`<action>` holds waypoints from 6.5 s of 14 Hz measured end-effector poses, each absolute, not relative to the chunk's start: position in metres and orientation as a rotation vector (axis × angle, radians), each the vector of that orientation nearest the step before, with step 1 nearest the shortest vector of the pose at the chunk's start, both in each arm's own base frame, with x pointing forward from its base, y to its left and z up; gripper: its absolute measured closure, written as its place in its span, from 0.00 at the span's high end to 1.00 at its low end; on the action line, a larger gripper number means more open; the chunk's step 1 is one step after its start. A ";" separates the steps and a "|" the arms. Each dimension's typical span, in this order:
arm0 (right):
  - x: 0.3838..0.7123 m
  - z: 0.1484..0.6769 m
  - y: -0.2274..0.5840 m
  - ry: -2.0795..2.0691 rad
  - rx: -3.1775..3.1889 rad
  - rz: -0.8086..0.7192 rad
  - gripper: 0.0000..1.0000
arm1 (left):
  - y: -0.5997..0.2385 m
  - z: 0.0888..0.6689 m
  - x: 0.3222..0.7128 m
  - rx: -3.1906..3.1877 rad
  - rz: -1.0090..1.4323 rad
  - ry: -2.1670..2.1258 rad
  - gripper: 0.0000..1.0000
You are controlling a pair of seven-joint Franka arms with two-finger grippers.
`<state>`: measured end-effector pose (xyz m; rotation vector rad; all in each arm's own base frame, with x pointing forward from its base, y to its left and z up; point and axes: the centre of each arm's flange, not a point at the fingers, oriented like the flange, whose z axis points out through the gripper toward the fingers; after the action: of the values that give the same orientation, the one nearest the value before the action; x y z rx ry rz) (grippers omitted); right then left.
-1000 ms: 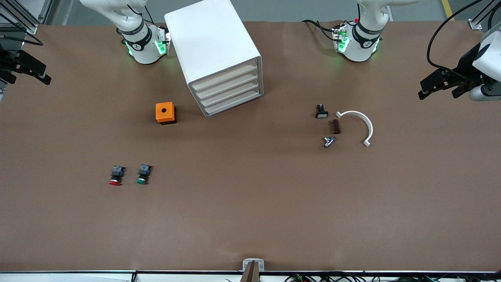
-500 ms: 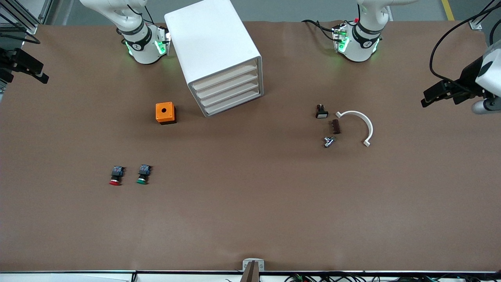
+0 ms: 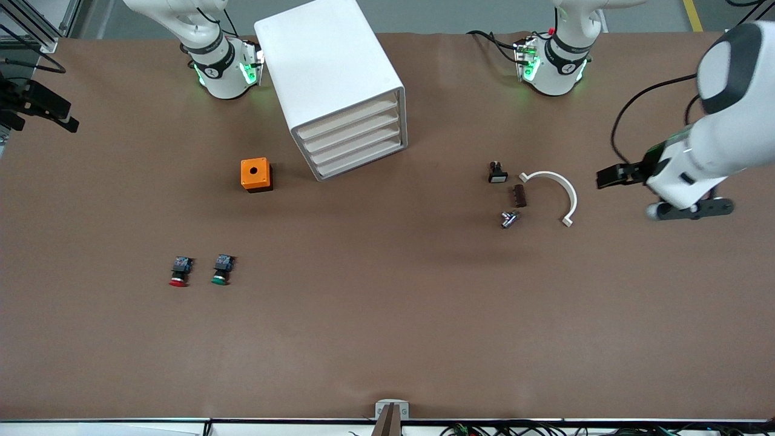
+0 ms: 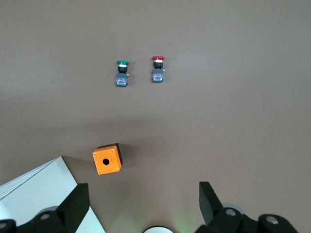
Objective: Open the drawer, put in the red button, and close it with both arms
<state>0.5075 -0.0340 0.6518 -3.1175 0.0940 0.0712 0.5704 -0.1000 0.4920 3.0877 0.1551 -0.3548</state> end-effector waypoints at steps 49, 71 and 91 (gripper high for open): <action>0.615 0.176 -0.051 0.226 -3.088 -0.009 0.89 | -0.517 0.184 0.436 1.882 -2.269 2.336 0.48; 0.634 0.278 0.016 0.454 -3.020 0.111 0.41 | -0.477 0.170 0.476 1.707 -2.282 2.435 0.12; 0.465 0.470 0.387 1.264 -2.812 0.202 0.41 | -0.412 0.177 0.547 1.702 -2.144 2.118 0.89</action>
<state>0.4645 0.3866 0.4700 -2.8117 1.2636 0.2019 0.5469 -0.4116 0.1774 1.7018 2.1180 -2.1445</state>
